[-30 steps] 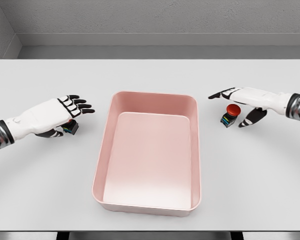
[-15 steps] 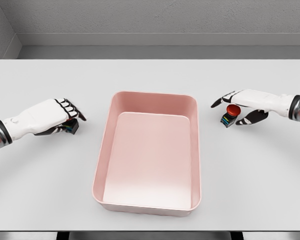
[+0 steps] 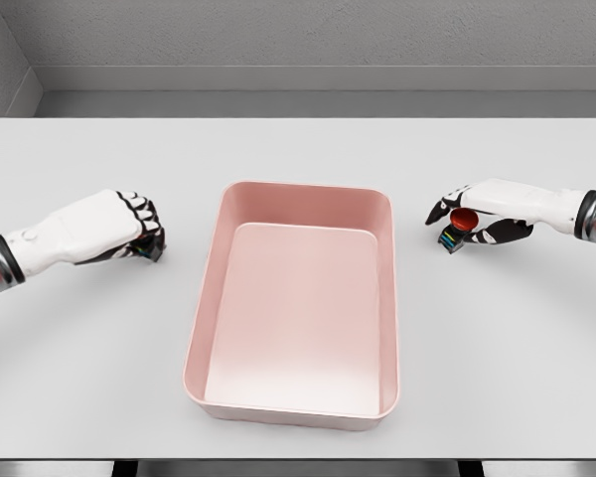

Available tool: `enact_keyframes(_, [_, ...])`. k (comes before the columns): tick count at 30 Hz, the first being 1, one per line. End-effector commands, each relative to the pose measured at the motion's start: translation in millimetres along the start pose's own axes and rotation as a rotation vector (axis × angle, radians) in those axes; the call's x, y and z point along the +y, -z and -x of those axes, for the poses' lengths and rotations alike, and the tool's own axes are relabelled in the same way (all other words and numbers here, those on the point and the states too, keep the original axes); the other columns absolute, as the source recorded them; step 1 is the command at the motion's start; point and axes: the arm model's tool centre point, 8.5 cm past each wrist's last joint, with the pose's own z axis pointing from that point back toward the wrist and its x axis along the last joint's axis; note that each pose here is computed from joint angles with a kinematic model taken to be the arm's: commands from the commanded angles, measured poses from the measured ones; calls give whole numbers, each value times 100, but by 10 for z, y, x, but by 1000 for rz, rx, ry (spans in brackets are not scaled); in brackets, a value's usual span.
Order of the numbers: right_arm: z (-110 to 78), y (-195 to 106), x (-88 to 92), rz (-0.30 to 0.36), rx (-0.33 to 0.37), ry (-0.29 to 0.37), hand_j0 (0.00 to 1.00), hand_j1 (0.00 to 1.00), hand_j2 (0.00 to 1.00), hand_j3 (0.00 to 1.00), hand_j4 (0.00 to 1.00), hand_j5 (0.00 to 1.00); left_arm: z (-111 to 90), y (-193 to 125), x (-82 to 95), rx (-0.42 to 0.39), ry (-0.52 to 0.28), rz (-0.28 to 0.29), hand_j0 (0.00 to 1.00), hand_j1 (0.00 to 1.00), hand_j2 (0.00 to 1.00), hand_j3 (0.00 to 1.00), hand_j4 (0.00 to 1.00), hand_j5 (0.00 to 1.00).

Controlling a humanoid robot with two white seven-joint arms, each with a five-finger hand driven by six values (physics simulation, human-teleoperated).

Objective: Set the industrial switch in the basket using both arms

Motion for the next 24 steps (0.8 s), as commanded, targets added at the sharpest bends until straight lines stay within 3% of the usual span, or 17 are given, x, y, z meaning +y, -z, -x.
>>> enact_keyframes(1, [5,1,18,-3,1,6,61,61,61,61,61,61,-88,20,123,-30,19,-27,36,36,36,36,36,36])
enact_keyframes(7, [3,-5,20,-3,-10,3,54,54,54,54,54,54,-211,-29,475,-77,75,-90,36,36,36,36,36,36])
enact_keyframes(15, [-4,-18,-25,8,-16,-4,51,51,51,51,51,51,-232,-14,774,-96,102,-165,36,36,36,36,36,36])
enact_keyframes(20, [-56,-20,-74,17,-52,-22,48,48,48,48,48,48,-243,55,895,-111,116,-195,36,36,36,36,36,36])
enact_keyframes(24, [-120,-14,-183,36,-85,-47,48,48,48,48,48,48,-343,210,895,-149,100,-218,36,36,36,36,36,36])
